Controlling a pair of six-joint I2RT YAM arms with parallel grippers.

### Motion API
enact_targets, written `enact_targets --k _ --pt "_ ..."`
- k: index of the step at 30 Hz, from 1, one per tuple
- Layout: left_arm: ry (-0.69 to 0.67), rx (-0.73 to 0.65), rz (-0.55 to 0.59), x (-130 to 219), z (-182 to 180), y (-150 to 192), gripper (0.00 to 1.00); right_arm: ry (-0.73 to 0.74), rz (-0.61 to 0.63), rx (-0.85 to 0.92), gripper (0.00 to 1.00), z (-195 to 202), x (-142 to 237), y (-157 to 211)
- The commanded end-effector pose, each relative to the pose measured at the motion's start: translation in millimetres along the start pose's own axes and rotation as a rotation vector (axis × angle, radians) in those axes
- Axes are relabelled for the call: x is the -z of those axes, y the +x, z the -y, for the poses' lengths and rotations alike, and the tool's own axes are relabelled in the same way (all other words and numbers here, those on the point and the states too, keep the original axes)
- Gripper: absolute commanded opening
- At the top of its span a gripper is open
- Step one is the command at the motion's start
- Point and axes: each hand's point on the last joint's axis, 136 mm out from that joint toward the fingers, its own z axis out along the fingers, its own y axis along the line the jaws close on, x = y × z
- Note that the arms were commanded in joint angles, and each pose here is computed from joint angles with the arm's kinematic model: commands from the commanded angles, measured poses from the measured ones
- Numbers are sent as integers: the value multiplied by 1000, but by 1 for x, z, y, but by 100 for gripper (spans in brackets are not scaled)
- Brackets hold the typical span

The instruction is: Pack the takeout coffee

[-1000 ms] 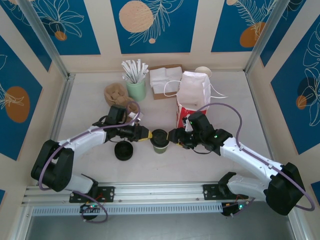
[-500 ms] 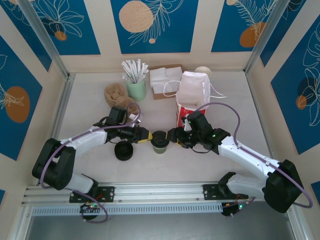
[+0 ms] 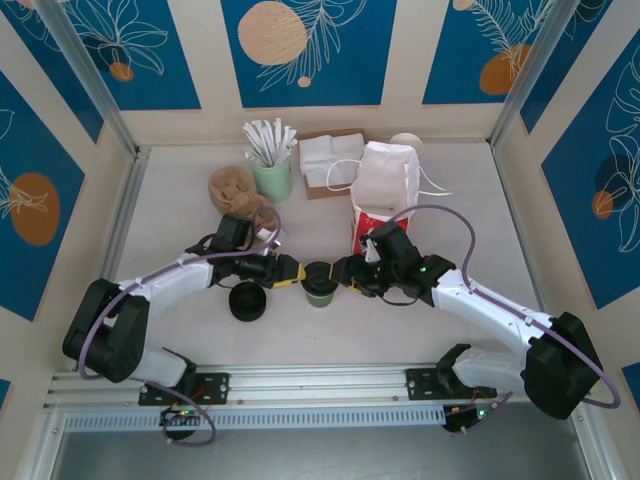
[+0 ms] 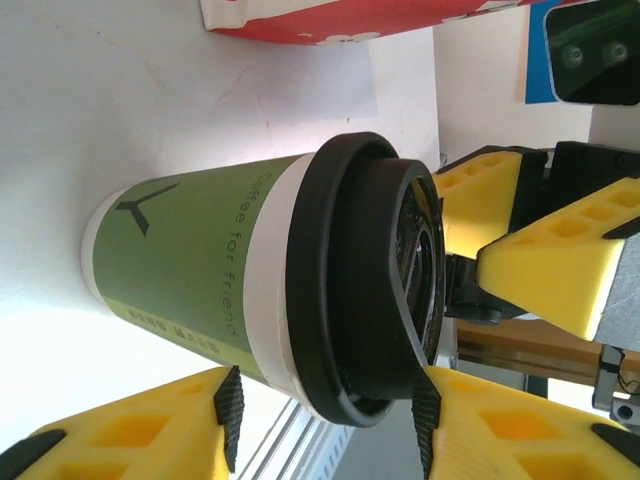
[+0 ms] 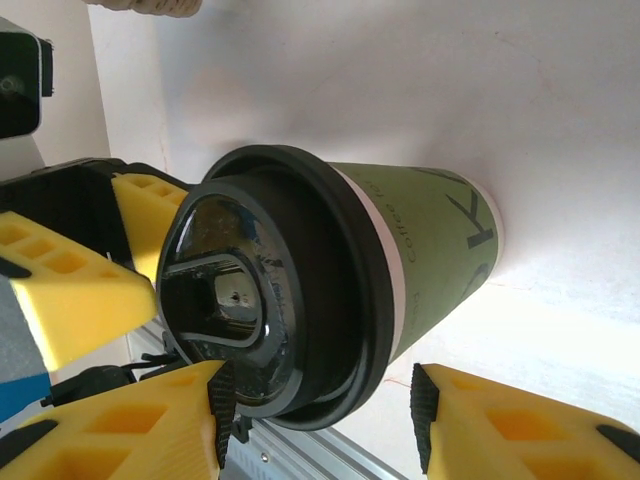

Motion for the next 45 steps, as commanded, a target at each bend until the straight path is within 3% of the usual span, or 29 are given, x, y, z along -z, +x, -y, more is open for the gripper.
enact_targets --k 1,7,11,15,32,45 --pt "-29 -48 20 10 11 -4 55 -18 3 20 52 -13 4 -3" --pt "-26 -71 35 16 22 -7 63 -16 7 26 52 -14 4 -2" --pt "10 -103 28 15 33 -6 79 -15 5 26 52 -14 4 -2" --pt "-25 -122 63 17 32 -11 87 -11 4 28 52 -14 4 -2" --pt "-115 -82 21 -11 15 -15 86 4 8 36 52 -12 3 -3" --pt "-160 -23 -28 -22 -15 -3 79 25 -9 27 52 -5 -2 -1"
